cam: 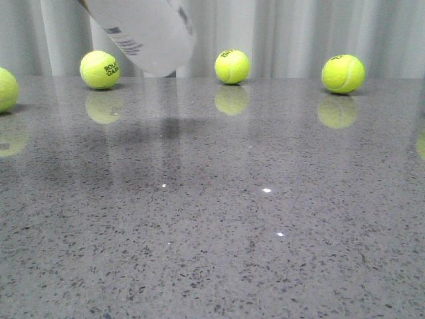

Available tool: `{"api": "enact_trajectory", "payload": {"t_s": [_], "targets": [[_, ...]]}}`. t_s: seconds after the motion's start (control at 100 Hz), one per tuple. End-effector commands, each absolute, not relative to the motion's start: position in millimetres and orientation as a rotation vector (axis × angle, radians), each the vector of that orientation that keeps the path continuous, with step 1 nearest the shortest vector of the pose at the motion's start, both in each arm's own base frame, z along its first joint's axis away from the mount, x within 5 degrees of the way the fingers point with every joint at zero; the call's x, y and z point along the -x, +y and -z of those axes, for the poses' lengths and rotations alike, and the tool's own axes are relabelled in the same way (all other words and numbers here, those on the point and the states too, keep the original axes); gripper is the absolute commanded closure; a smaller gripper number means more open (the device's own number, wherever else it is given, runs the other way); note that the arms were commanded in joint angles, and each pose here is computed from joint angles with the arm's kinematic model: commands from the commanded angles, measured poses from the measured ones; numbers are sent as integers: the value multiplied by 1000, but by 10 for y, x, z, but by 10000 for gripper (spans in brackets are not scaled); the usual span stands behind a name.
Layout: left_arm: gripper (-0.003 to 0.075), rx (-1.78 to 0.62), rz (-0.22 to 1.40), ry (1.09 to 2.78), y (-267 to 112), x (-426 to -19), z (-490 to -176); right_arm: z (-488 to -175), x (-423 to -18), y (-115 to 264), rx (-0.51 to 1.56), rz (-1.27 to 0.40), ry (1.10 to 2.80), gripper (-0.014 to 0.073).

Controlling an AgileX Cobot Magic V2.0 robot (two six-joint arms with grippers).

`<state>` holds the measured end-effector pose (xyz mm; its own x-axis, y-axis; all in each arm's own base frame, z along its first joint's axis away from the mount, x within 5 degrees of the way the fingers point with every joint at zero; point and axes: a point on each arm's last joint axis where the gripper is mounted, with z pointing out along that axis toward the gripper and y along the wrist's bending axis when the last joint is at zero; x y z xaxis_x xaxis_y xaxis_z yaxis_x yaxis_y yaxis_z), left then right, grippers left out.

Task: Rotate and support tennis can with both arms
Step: 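Lift the can's gripped end with the left gripper, tilting it upward, then lower the can upright onto the table with the left gripper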

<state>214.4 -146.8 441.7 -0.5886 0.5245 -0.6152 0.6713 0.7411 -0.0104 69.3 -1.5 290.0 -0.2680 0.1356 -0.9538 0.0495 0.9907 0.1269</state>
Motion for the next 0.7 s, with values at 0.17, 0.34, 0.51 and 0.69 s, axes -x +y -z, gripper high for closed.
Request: {"api": "enact_trajectory", "payload": {"t_s": [0.17, 0.34, 0.51, 0.69], "targets": [[741, -884, 287, 2347, -1423, -2083, -4423, -3055, -708, -16, -129, -85, 1744, 661], [741, -896, 274, 2396, -1448, -2136, -4286, -3055, -708, -16, -129, -85, 1744, 661], [740, -902, 273, 2407, -1471, -2169, -4252, -3055, -708, -16, -129, -85, 1744, 661], [739, -903, 284, 2409, -1478, -2167, -4251, -3055, -708, -16, -129, -85, 1744, 661]]}}
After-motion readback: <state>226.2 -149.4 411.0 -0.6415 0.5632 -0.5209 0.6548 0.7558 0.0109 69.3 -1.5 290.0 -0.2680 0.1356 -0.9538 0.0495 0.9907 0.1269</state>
